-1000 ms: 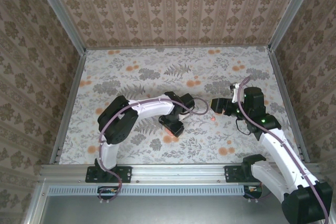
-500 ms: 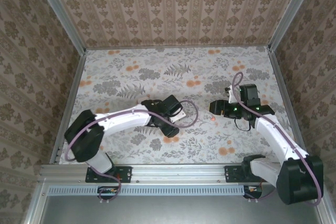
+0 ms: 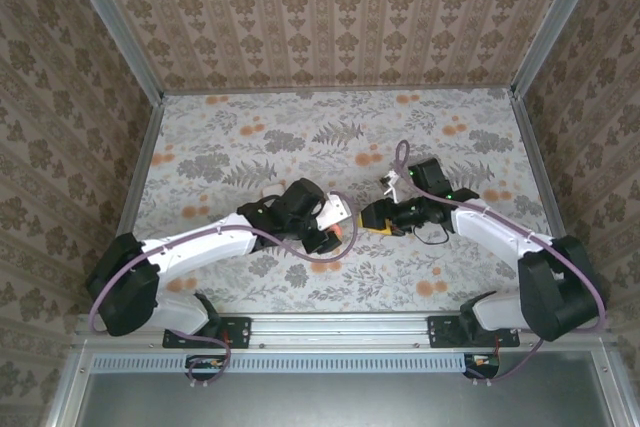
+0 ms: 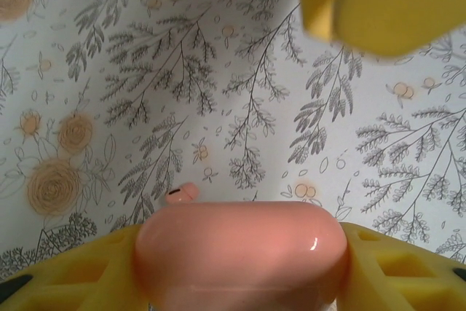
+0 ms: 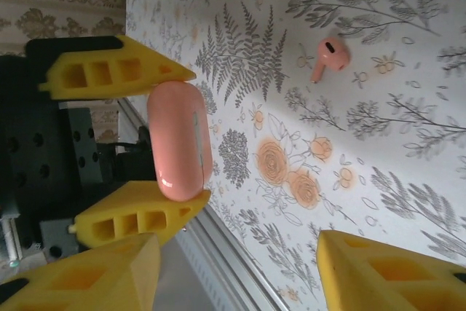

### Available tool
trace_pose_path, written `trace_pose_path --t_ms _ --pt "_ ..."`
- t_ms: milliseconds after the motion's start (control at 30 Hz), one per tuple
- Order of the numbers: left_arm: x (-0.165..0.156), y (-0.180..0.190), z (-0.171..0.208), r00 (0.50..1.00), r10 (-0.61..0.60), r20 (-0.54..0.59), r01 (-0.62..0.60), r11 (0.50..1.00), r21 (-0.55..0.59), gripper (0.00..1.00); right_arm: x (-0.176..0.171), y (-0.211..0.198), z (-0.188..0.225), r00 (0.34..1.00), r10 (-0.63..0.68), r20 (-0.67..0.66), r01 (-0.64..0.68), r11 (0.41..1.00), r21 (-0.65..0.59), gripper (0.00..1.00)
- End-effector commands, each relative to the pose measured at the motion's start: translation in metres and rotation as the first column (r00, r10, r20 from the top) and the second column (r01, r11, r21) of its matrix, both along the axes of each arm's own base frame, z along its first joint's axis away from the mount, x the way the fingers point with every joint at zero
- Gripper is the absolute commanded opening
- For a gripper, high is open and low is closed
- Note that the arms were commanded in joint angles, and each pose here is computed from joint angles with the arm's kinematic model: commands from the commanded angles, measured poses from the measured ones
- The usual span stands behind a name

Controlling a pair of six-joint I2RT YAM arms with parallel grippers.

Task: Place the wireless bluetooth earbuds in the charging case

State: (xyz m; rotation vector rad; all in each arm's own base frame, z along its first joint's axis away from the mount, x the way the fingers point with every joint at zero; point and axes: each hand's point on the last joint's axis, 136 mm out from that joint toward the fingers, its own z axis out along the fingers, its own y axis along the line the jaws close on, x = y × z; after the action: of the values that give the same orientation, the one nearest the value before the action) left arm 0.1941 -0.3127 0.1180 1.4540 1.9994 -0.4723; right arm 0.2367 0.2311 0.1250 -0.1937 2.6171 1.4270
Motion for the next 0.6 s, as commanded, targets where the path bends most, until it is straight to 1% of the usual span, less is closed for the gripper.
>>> trace_pose_path --t_ms 0,67,367,567 --pt "-0.002 -0.007 0.017 0.998 -0.051 0.047 0.054 0.996 -0.070 0.44 0.010 0.018 0.022 0.999 0.032 0.037 -0.035 0.996 0.087 0.59" --pt "-0.003 -0.007 0.018 0.997 -0.053 0.049 0.057 0.996 -0.075 0.44 0.009 0.024 0.029 0.997 0.052 0.057 -0.058 0.992 0.112 0.59" --pt "-0.005 -0.009 0.021 0.997 -0.065 0.049 0.069 0.993 -0.094 0.43 0.009 0.043 0.026 0.992 0.116 0.040 -0.121 0.981 0.151 0.56" --pt "-0.005 -0.010 0.024 0.997 -0.061 0.052 0.067 0.992 -0.107 0.43 0.003 0.052 0.025 0.987 0.161 0.026 -0.163 0.972 0.172 0.55"
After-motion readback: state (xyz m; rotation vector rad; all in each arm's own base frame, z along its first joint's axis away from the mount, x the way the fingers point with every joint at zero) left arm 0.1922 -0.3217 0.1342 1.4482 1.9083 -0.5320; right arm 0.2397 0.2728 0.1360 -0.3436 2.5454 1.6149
